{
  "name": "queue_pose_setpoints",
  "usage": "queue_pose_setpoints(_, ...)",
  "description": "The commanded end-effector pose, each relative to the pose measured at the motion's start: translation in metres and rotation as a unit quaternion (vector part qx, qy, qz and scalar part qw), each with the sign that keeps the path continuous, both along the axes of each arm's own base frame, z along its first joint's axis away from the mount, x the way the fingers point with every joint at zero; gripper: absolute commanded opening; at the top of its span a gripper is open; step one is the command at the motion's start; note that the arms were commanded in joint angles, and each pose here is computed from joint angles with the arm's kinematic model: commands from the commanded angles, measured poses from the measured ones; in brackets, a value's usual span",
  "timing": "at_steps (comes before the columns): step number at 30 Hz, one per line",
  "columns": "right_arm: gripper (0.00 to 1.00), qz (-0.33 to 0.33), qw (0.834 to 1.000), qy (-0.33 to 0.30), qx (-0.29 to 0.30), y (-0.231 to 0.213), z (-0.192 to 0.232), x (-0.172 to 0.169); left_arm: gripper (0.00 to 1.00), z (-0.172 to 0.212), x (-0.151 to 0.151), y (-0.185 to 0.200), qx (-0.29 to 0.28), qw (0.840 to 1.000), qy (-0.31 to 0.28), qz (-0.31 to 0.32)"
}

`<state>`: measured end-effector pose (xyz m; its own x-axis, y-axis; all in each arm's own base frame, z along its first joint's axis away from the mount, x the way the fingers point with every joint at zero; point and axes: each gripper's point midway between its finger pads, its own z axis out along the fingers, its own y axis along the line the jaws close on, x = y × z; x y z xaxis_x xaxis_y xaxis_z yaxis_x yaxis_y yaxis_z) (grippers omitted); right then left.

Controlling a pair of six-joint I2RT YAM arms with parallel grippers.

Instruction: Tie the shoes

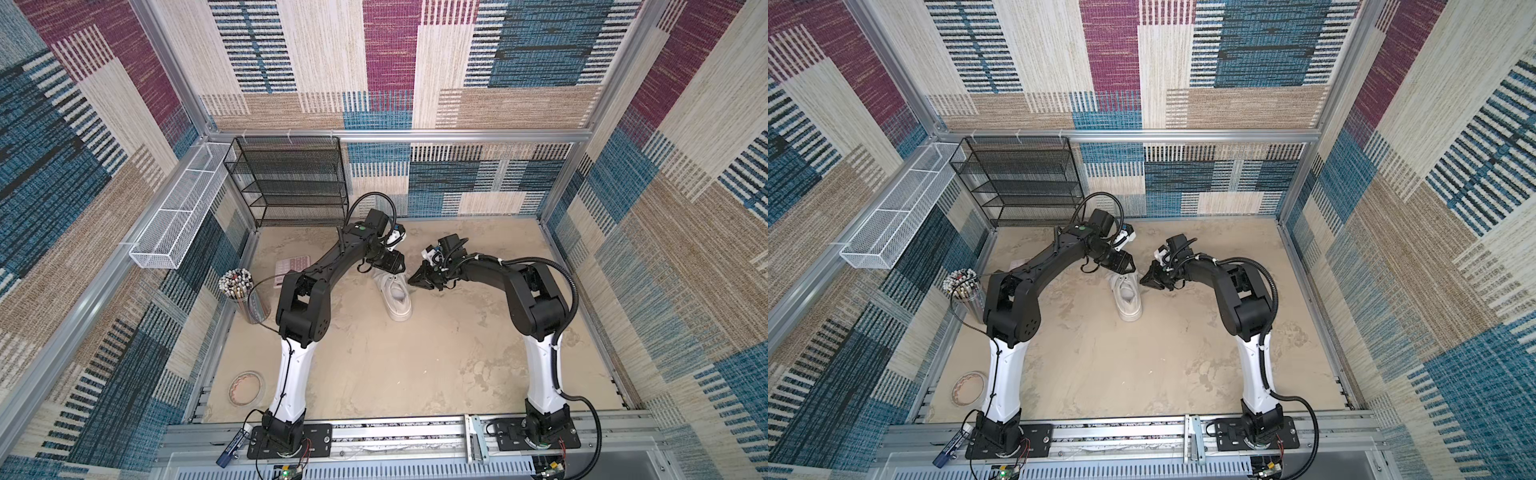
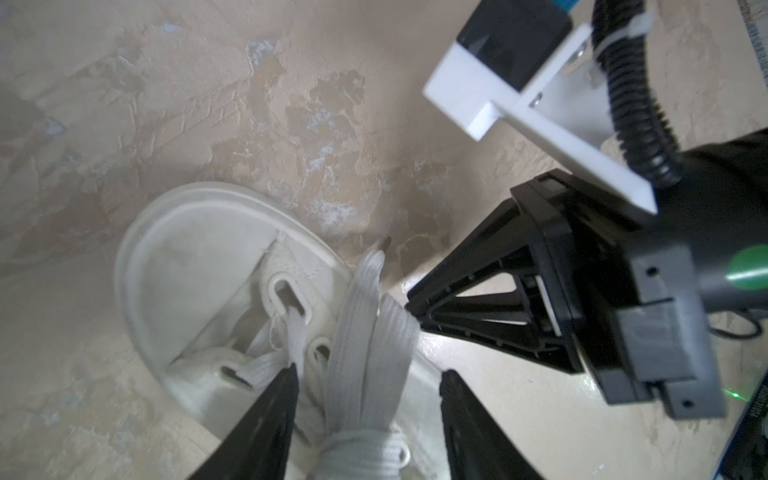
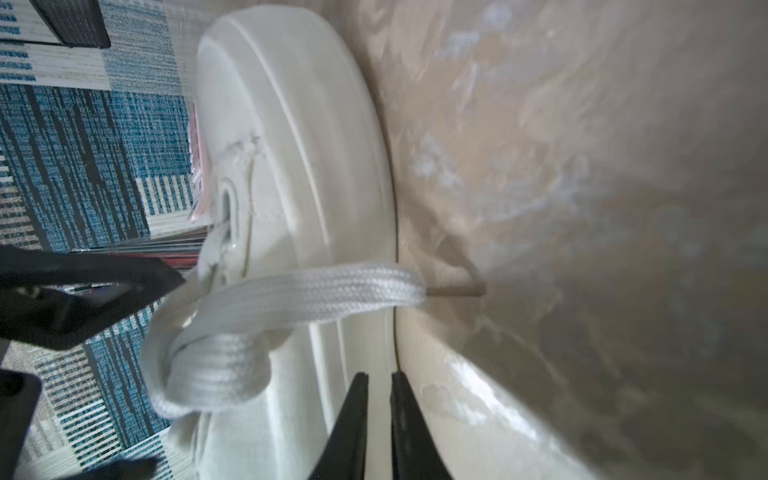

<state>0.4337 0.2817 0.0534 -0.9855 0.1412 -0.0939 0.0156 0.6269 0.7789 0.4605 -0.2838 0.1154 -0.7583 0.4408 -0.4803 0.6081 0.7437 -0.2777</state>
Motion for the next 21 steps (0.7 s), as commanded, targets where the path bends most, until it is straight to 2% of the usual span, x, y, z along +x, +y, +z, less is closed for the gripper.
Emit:
queue_pose_setpoints(1, 0.16, 0.019, 0.999, -0.002, 0.029, 0.011, 0.014, -0.013, 0.61, 0.022, 0.003, 0.002, -0.003, 1.000, -0.026, -0.003)
queue_pose_setpoints(5, 0.17, 0.025, 0.999, 0.008, 0.030, 0.017, 0.010, -0.032, 0.62, 0.029, 0.004, 0.008, -0.002, 0.999, -0.035, -0.003)
queue_pose_setpoints(8, 0.18, 0.007, 0.999, 0.002, 0.032, 0.011, 0.014, -0.033, 0.62, 0.029, 0.004, 0.012, 0.001, 0.999, -0.035, -0.003)
queue_pose_setpoints(13, 0.18, 0.021, 0.999, 0.007, 0.042, 0.023, 0.013, -0.036, 0.62, 0.025, 0.002, 0.015, 0.004, 1.000, -0.029, -0.001)
queue_pose_setpoints(18, 0.19, -0.004, 1.000, -0.009, 0.022, 0.008, 0.021, -0.025, 0.58, 0.026, -0.003, 0.015, 0.002, 1.000, -0.025, -0.014)
queue_pose_setpoints(21, 0.23, -0.010, 1.000, -0.020, 0.012, 0.002, 0.025, -0.019, 0.57, 0.021, -0.006, 0.017, 0.009, 1.000, -0.021, -0.021)
